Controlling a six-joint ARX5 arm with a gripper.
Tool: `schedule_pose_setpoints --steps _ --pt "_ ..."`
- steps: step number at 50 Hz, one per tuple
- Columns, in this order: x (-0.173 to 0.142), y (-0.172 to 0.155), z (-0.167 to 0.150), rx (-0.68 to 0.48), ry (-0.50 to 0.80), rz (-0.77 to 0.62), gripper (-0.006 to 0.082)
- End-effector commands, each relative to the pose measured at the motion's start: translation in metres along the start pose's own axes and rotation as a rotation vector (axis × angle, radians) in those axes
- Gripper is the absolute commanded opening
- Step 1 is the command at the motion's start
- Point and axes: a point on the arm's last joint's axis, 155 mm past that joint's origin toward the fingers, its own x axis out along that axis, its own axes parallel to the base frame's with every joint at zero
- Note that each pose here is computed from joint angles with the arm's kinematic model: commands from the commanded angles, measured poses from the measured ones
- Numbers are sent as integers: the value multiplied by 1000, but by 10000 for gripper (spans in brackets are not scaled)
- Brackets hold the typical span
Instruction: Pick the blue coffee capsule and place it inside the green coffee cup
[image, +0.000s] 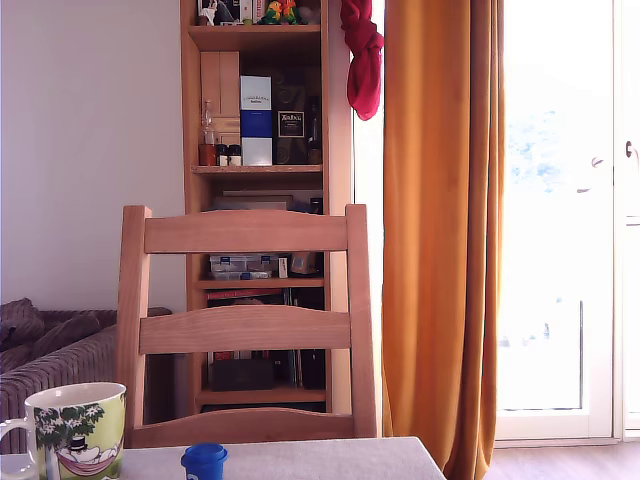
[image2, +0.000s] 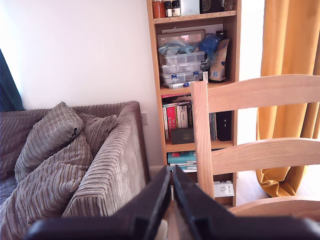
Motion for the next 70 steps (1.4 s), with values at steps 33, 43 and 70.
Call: schedule_pose_setpoints --steps 33,43,70 --pt "-33 -114 -2 -428 106 -610 -14" --pt "-43 -139 -15 -447 195 -702 -16" --pt "-36 -178 -60 -410 392 -716 113"
